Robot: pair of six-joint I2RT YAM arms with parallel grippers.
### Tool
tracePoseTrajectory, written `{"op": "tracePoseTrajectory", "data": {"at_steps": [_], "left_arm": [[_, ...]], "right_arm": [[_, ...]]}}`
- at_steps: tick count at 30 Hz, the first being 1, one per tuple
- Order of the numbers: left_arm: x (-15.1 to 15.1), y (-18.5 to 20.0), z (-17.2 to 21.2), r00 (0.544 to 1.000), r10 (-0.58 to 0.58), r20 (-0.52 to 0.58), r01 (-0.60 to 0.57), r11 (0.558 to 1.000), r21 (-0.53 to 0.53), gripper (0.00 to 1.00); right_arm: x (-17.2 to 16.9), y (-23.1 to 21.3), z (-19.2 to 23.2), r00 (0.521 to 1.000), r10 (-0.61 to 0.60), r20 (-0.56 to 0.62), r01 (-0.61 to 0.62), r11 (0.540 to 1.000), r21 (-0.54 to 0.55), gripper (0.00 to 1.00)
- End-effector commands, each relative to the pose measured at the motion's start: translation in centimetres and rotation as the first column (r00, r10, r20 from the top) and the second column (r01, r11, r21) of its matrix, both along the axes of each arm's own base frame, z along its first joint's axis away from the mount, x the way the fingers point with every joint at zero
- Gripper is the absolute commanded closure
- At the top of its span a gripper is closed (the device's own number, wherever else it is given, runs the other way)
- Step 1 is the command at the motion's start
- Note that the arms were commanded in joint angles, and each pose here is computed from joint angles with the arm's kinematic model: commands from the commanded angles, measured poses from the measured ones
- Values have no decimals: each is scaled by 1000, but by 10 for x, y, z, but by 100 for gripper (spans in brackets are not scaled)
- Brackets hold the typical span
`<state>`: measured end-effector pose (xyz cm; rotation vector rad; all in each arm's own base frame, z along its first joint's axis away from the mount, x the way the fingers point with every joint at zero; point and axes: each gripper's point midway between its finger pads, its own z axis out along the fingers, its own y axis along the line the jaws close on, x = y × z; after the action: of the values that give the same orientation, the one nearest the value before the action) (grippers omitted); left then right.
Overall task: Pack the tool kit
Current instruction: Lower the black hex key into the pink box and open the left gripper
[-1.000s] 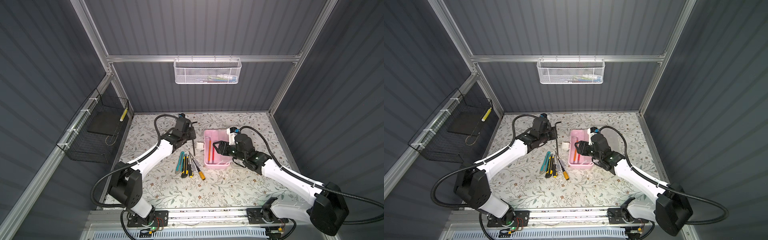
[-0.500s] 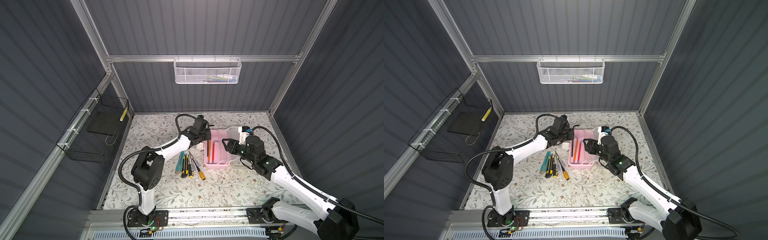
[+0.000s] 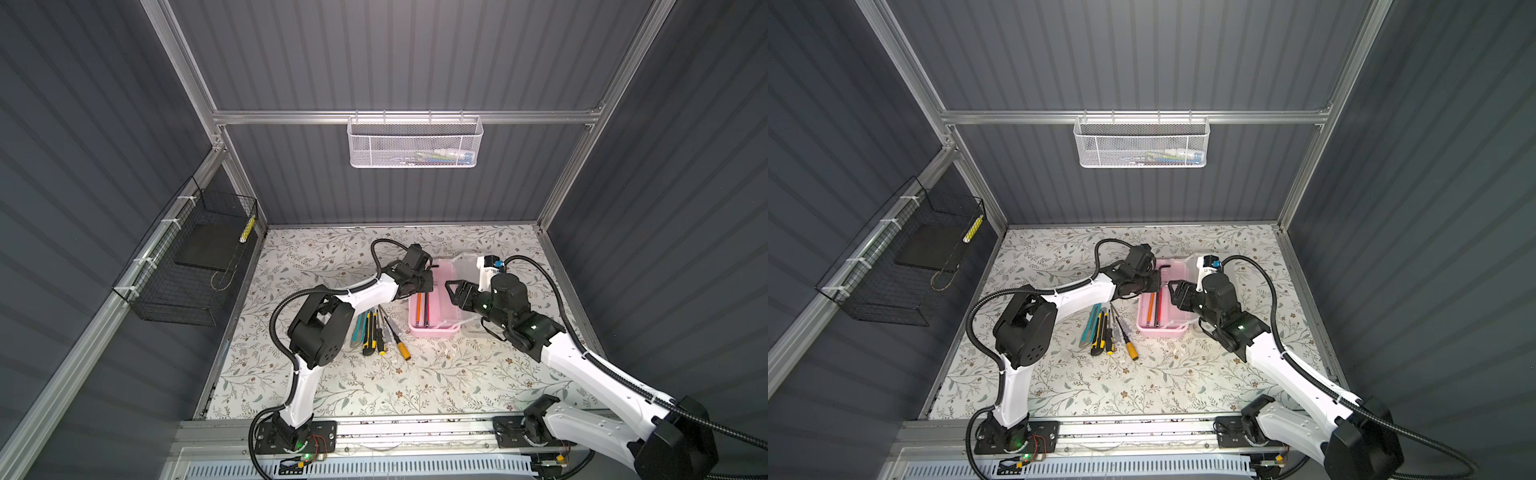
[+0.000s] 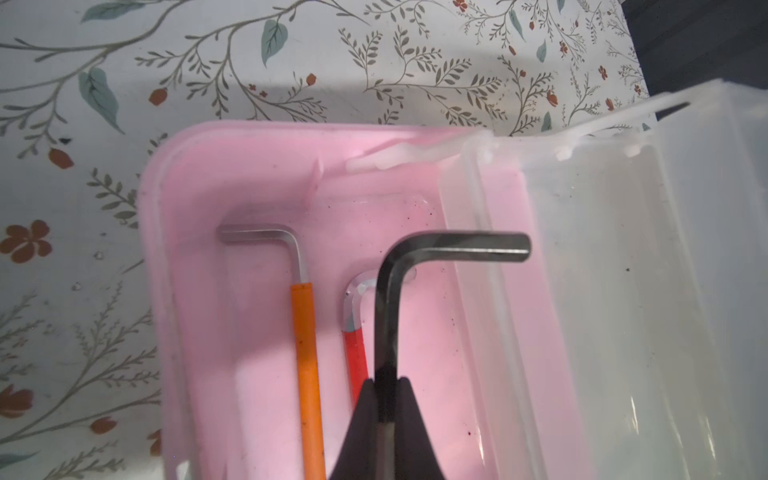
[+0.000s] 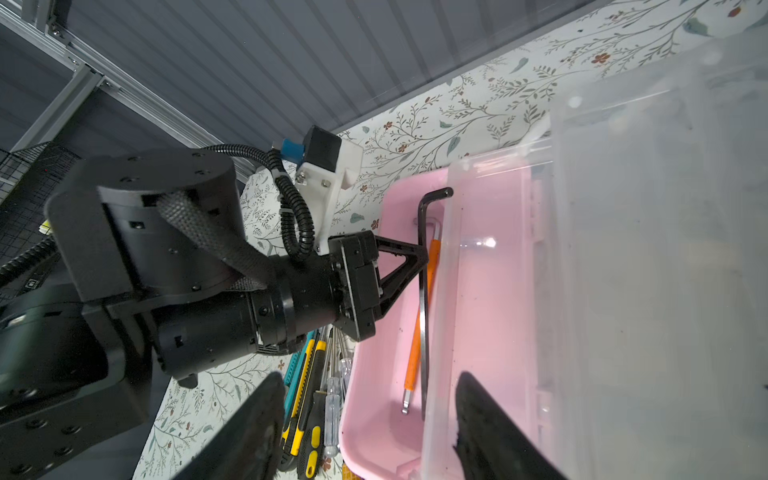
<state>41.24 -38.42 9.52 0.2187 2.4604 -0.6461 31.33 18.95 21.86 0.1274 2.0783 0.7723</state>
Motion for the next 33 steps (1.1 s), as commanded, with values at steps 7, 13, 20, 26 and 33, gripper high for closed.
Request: {"op": "tracePoseTrajectory", "data": {"at_steps": [7,13,20,26,33], "left_arm": [[2,0,-8,1000,13,-18,-12,1000,18,100],[3,-2,-10,1000,2,-22,-1,1000,30,100],[1,0,-4,1000,-1,-14,2,1000,25,84],[-4,3,1,1000,-10,-7,10,1000,23,61],[-7,10,23,999,-14,37,14,1000,13,59]], "right_arm": [[-1,-7,-4,1000,-20,7,20,1000,-20,34],[1,-5,-5,1000,-15,2,15,1000,-19,31],[2,-2,-4,1000,-4,-8,4,1000,-13,29],[5,1,-1,1000,3,-8,-3,1000,-9,27],[3,3,-1,1000,21,-7,-21,1000,-12,27]]}}
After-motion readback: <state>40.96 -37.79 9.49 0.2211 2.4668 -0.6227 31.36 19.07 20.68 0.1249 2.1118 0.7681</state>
